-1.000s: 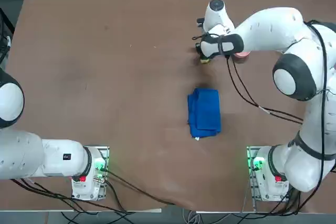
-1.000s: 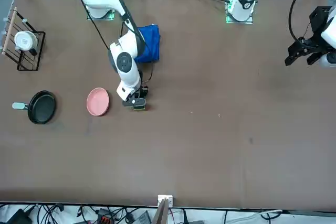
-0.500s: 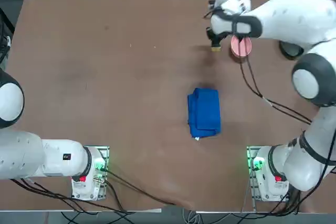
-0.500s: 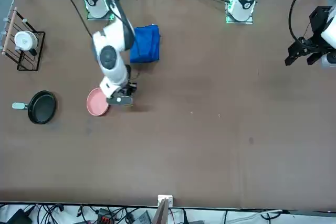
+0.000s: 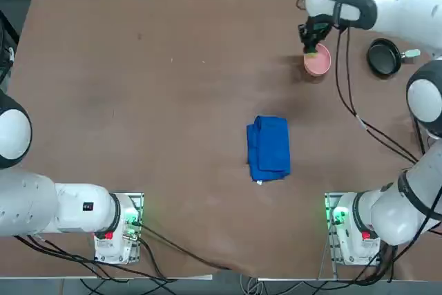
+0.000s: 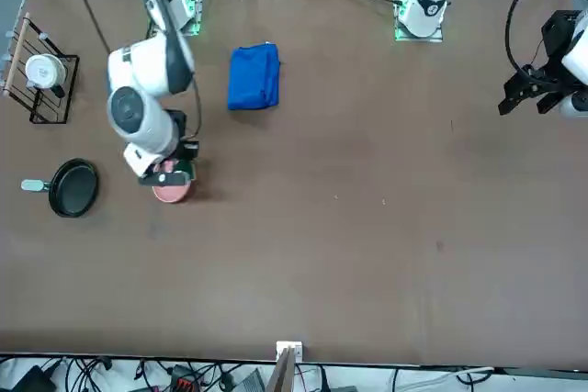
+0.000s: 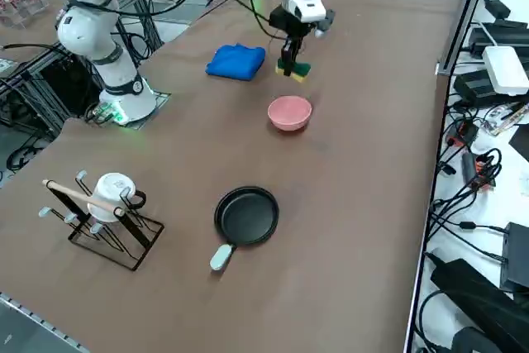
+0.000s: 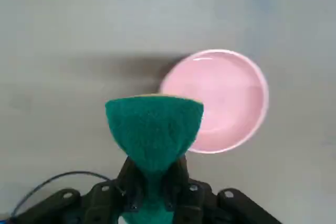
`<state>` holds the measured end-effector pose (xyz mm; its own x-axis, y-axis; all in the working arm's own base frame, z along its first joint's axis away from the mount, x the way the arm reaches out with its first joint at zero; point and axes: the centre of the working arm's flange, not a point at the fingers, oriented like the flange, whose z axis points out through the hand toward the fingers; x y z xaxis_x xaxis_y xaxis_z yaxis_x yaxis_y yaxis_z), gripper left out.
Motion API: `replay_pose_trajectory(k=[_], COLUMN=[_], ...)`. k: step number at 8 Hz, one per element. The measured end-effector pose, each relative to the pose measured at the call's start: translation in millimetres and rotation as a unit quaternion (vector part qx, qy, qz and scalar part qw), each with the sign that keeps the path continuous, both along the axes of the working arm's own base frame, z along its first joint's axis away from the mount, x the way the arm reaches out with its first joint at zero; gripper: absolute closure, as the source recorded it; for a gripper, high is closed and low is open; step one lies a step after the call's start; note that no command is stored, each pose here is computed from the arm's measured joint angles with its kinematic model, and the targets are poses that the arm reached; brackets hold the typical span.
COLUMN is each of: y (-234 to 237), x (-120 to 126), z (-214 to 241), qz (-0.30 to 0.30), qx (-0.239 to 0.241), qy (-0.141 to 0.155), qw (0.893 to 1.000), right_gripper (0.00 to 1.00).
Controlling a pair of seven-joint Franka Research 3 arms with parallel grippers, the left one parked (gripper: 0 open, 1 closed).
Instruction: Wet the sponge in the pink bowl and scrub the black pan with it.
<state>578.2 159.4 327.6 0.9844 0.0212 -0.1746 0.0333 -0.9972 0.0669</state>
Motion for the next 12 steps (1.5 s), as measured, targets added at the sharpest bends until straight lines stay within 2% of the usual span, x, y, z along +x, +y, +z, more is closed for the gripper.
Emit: replay_pose_trajectory(k=[2,5,8,12], y=[-25.3,-31.1,-60.9,-61.3], x=[1.5,0.8,5.2,15.9], z=[-17.1,-45.9,-61.1,-73.0], qz=[-0.016,-0.012,-0.010,-0.013], qx=[0.010,0.016,0.021,0.023], qy=[0.024,0.051,0.064,0.067], qw=[1.000,0.999,0.998,0.997], right_gripper=[0.78,0.78,0.78,0.78])
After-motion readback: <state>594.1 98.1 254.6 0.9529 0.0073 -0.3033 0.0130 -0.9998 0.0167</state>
